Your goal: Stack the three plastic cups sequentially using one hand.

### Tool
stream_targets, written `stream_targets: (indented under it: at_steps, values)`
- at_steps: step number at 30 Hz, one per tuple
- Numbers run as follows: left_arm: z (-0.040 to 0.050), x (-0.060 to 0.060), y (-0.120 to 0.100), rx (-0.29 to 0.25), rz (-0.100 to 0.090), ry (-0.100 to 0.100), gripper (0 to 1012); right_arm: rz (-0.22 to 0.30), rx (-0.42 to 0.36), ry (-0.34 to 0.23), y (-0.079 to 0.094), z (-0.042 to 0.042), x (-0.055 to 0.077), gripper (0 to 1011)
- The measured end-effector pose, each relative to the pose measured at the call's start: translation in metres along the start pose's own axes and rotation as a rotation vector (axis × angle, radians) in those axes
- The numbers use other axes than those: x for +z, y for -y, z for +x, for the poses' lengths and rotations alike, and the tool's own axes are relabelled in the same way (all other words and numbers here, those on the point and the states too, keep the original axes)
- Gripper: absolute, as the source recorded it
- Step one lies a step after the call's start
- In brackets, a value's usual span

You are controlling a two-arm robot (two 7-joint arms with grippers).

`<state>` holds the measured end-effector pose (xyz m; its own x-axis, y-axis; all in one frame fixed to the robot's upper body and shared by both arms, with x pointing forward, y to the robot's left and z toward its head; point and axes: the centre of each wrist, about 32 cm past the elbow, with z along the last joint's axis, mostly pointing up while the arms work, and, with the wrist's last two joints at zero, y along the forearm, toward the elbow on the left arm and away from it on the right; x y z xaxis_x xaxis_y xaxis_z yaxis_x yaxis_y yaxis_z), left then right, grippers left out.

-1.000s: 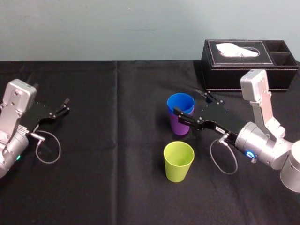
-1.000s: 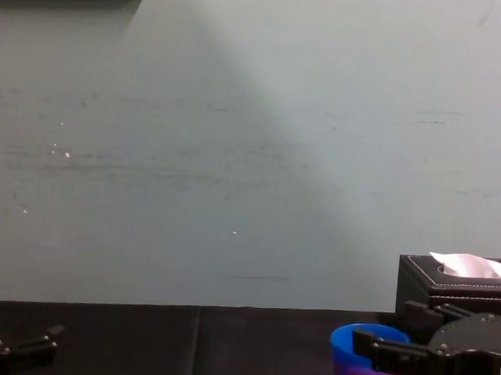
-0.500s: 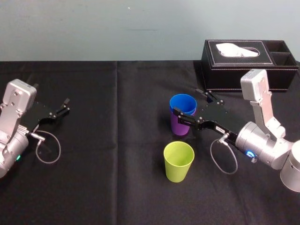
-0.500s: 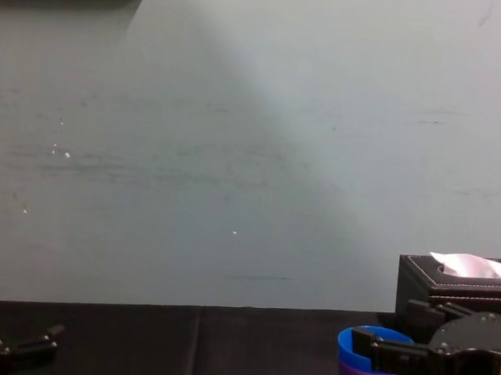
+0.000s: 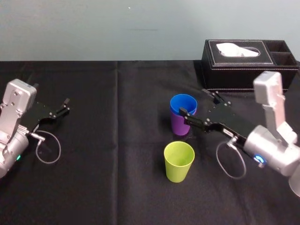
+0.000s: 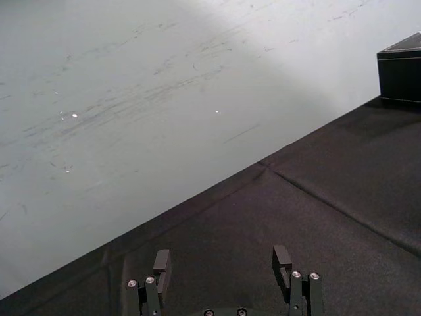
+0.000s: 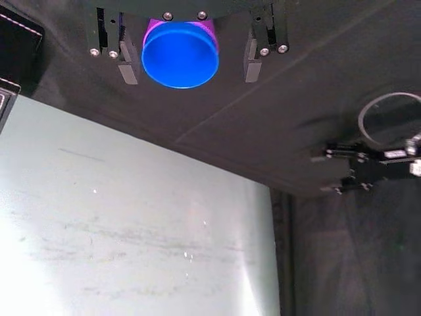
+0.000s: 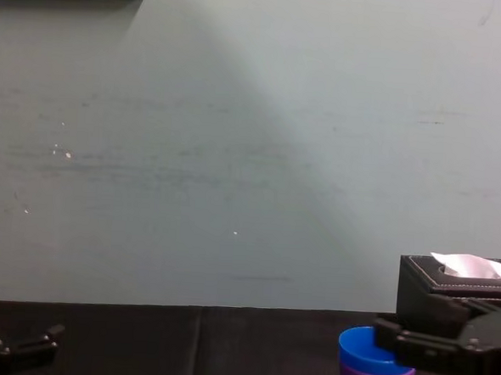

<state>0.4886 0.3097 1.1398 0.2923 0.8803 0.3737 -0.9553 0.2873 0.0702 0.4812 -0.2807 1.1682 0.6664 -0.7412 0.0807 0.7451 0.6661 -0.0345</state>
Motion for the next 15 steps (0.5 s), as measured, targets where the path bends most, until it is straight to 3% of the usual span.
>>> stream_targets:
  at_steps: [1,8,9,11,15]
  values:
    - [0.0000,0.000,0.000,0.000,0.000,0.000,1011,0.000,0.000,0.000,0.000,0.0000,0.000,1000]
    - [0.0000,0.000,0.000,0.000,0.000,0.000,1011,0.043,0.042,-0.020,0.046,-0.0023,-0.007,1000]
    - [0.0000,0.000,0.000,0.000,0.000,0.000,1011,0.043,0.042,-0.020,0.046,-0.0023,-0.007,1000]
    - [0.0000,0.000,0.000,0.000,0.000,0.000,1011,0.043,0.062,-0.016,0.064,-0.0030,-0.013,1000]
    - [0.0000,0.000,0.000,0.000,0.000,0.000,1011,0.033,0.084,-0.015,0.082,-0.0035,-0.020,1000]
